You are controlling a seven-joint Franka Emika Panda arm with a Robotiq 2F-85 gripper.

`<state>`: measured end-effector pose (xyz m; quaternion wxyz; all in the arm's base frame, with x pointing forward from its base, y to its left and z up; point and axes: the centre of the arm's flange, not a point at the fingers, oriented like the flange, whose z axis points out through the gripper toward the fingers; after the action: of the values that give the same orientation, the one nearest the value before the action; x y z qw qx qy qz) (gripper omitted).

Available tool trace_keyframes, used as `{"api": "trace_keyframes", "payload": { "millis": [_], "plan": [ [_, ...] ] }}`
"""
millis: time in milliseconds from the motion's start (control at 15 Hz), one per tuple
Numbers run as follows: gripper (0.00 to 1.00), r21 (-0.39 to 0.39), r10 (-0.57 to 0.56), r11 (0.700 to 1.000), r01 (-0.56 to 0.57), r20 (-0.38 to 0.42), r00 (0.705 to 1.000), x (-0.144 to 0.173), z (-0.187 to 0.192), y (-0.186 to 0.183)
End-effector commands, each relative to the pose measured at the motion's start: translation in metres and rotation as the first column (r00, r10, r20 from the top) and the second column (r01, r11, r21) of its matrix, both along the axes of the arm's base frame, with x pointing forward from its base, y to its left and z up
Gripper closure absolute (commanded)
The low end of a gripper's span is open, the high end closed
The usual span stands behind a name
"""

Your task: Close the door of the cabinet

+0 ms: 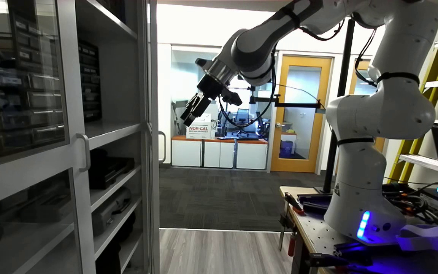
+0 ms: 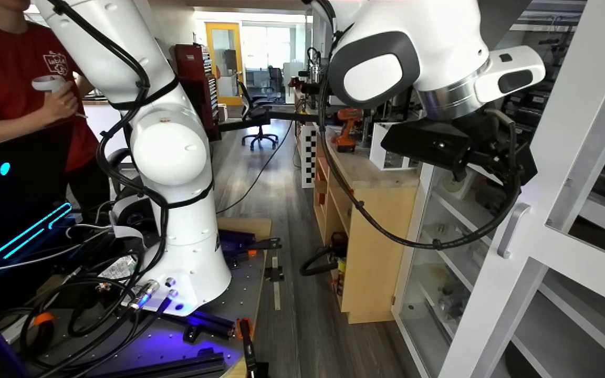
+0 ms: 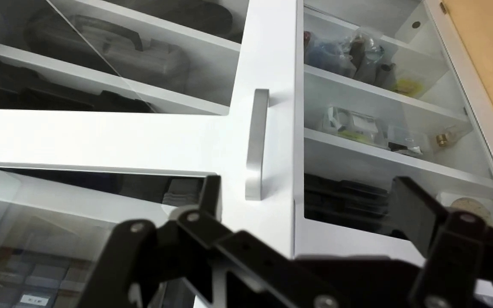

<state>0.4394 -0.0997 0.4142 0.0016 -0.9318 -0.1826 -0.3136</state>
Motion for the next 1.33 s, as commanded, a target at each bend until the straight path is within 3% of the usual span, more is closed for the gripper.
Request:
{"api": "trace_keyframes", "payload": {
  "millis": [0, 667, 1267],
  "plan": [
    [0.0, -0.003, 0.011, 1.0, -0.01, 0.027, 1.0, 0.021, -0.015, -0.006],
    [0.0, -0.044, 0.029, 0.999, -0.028, 0.019, 0.999, 0.045, -0.039, 0.0],
    [0.0, -0.018, 0.031, 0.999, -0.031, 0.021, 0.999, 0.062, -0.05, -0.026]
  ]
}}
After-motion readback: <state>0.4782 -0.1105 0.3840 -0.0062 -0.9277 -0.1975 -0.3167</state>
